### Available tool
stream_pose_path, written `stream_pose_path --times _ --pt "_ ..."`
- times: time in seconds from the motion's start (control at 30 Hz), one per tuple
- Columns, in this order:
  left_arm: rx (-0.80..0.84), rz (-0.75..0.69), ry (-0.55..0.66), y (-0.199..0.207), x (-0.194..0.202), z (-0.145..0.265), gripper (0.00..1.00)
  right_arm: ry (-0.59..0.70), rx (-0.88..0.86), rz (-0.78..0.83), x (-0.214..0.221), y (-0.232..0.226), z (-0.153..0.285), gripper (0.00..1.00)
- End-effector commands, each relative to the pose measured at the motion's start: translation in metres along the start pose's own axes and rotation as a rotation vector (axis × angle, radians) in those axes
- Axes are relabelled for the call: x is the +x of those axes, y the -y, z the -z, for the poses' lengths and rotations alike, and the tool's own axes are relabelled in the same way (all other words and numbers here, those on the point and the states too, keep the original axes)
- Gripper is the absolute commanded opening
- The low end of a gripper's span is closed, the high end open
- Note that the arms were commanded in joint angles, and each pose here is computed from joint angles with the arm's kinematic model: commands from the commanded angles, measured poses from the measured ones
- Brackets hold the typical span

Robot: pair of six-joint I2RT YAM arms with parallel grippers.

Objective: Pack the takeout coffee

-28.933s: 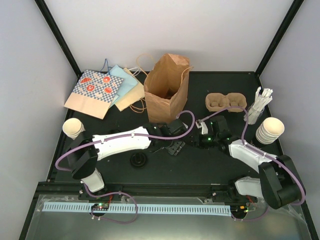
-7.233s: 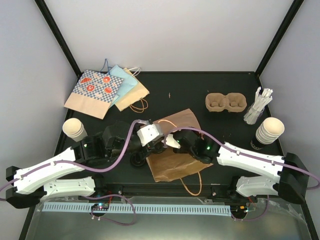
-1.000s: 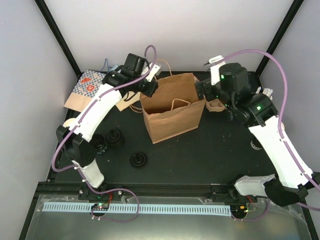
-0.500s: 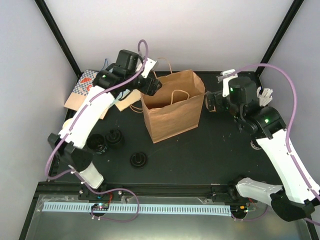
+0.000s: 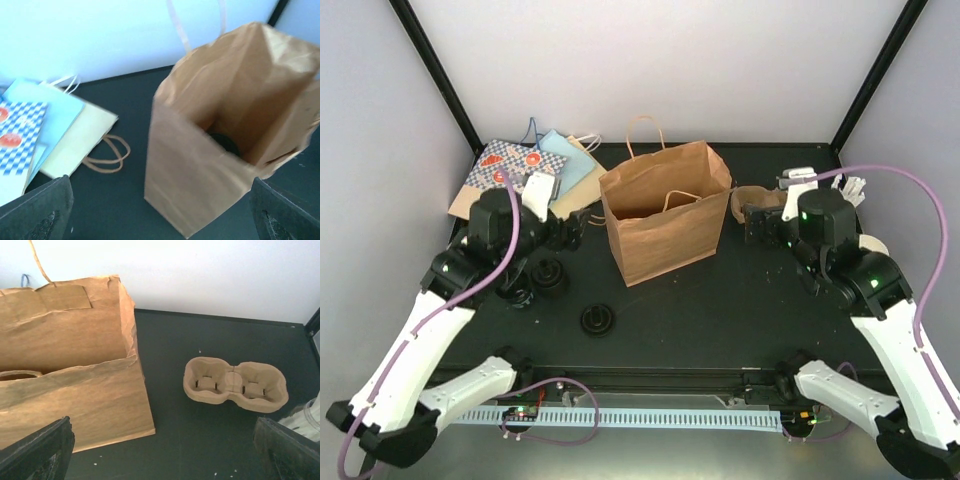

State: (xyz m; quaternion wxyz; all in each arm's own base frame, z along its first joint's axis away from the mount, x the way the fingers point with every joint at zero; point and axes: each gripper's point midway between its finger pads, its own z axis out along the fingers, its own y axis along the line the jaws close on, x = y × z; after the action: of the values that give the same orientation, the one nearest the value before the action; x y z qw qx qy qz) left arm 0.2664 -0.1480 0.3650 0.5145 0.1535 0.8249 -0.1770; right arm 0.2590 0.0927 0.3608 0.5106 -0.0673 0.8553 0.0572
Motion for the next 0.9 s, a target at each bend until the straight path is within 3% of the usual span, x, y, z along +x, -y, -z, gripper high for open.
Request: stream_pose_path --times 0.0,0.27,0.53,0.87 --pt "-0.184 0.140 0.046 -0.038 0.033 0.003 0.99 0.057 -0.087 -0.043 0.005 -0.008 0.012 1.00" --pt "-0.212 0.227 0.088 -0.053 0.092 0.007 0.99 0.121 -0.152 -0.050 0.025 -0.013 0.012 1.00" --pt "-0.198 0.321 -0.124 -0.048 0.150 -0.020 0.99 0.050 -0.040 -0.049 0.040 0.005 0.006 1.00" --pt "-0.149 0.342 -0.153 -0.043 0.181 -0.043 0.99 -0.129 0.125 -0.054 0.059 0.024 -0.012 1.00"
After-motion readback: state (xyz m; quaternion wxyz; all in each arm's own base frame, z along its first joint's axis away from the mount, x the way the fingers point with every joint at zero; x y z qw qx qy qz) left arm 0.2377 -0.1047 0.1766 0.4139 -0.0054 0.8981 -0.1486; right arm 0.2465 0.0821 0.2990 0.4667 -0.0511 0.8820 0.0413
